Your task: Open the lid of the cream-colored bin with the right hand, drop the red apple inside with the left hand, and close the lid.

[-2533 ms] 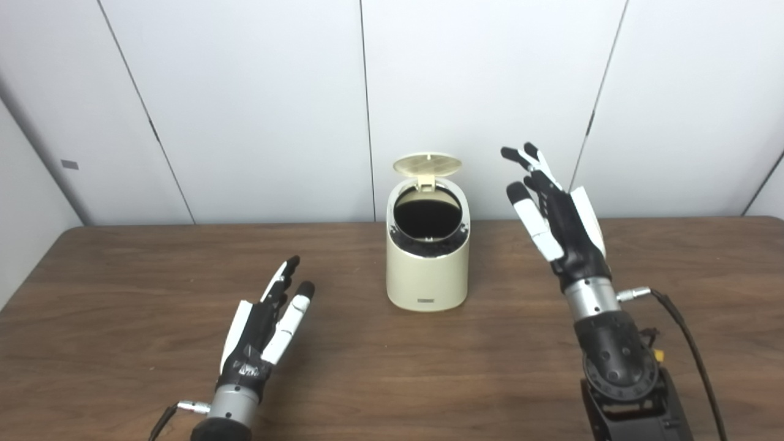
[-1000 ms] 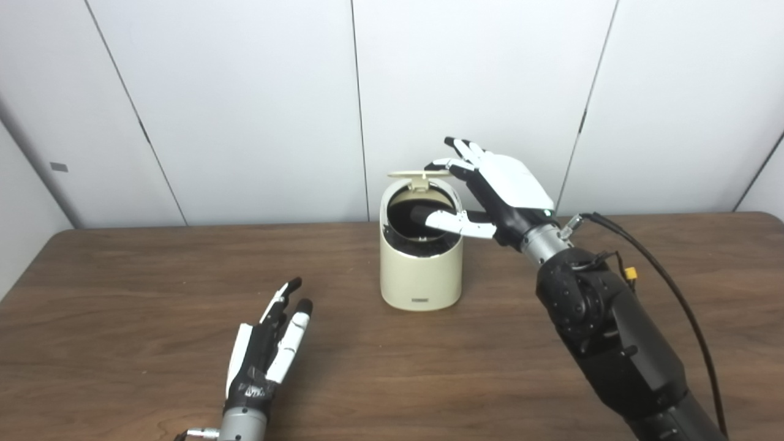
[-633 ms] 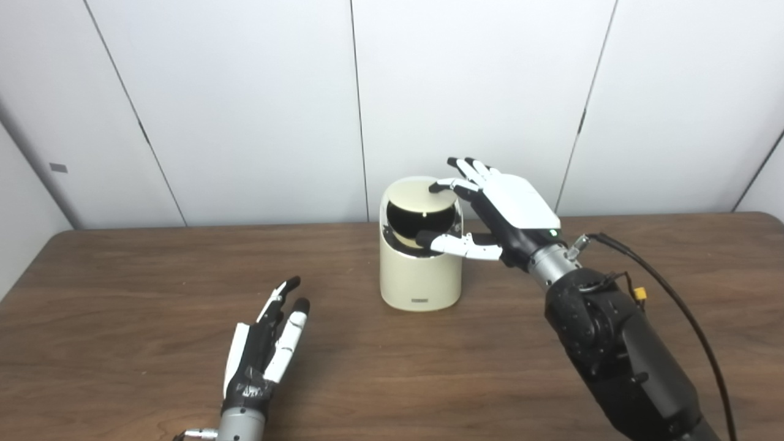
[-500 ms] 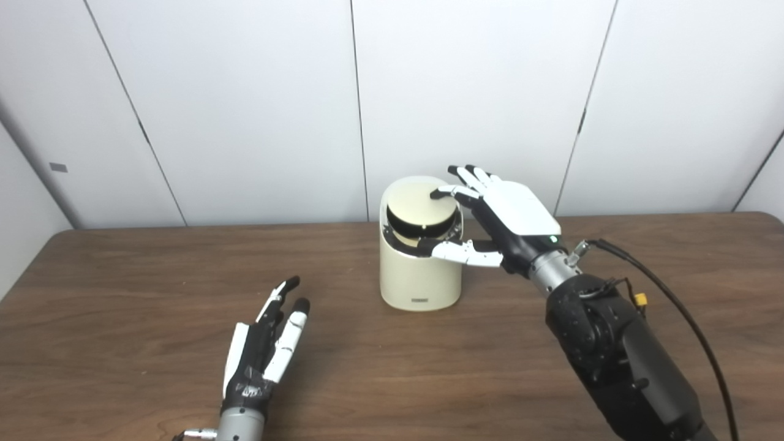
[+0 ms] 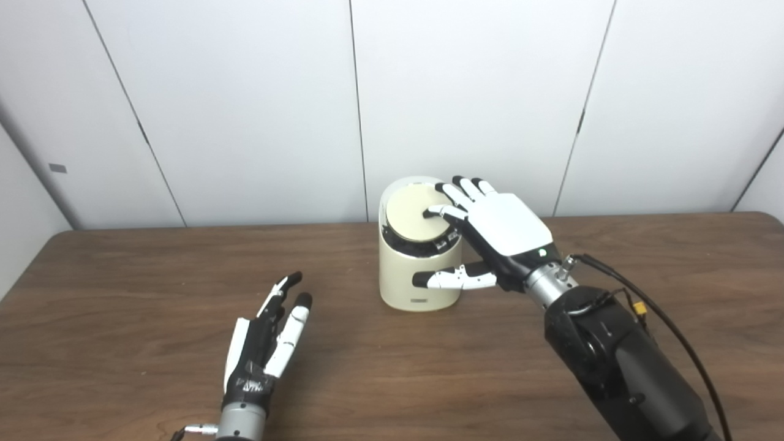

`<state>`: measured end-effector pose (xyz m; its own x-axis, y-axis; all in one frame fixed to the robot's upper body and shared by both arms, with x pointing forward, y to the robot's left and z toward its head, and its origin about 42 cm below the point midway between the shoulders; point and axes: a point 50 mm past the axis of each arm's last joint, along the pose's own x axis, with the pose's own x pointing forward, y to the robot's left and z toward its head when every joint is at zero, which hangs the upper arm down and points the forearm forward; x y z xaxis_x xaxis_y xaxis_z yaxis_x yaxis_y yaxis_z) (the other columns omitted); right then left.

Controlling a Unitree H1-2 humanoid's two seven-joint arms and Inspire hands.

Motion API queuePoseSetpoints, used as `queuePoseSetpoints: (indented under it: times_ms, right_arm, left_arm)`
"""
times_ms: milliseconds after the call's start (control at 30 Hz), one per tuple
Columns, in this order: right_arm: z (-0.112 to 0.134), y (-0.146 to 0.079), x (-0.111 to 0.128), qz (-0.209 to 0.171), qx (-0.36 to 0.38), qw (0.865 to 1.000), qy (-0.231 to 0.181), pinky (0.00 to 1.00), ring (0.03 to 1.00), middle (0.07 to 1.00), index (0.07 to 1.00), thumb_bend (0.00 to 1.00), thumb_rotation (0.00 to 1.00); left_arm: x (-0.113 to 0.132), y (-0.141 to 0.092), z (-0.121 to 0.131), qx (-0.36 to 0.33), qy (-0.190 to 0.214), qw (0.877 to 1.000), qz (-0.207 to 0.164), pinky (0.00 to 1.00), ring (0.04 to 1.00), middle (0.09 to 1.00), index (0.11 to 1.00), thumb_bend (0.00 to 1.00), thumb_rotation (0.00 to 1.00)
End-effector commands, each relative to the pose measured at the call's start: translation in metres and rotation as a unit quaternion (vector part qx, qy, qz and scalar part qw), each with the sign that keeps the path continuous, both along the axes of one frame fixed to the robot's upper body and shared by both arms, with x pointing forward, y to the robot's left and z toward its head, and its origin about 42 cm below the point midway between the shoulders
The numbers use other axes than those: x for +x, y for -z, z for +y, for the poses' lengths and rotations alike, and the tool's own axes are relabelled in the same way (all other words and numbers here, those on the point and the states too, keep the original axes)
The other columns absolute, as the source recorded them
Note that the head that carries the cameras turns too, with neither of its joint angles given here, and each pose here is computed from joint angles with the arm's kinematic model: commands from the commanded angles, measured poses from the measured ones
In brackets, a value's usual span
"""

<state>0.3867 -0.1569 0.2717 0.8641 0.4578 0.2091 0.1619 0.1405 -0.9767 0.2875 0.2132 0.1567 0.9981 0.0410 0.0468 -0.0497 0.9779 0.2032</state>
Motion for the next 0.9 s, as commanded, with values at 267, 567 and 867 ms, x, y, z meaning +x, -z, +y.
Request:
queuePoseSetpoints:
  times_ms: [267, 567, 867]
  right_arm:
    - [0.008, -0.012, -0.002, -0.043, -0.083, 0.996, -0.012, 1.00, 1.000, 0.981, 0.794, 0.59, 0.99]
    - [0.006, -0.005, -0.003, -0.038, -0.122, 0.992, 0.002, 1.00, 1.000, 0.995, 0.741, 0.60, 0.96]
    - [0.005, 0.001, 0.000, -0.012, -0.124, 0.992, 0.010, 1.00, 1.000, 1.000, 0.748, 0.62, 1.00]
  left_arm:
    - [0.006, -0.023, -0.005, 0.003, 0.002, 0.999, -0.045, 1.00, 1.000, 0.986, 0.918, 0.60, 0.82]
    - [0.005, -0.026, -0.007, 0.009, 0.005, 0.999, -0.048, 1.00, 1.000, 0.991, 0.922, 0.60, 0.82]
    - [0.004, -0.028, -0.007, 0.010, 0.006, 0.999, -0.050, 1.00, 1.000, 0.997, 0.932, 0.60, 0.84]
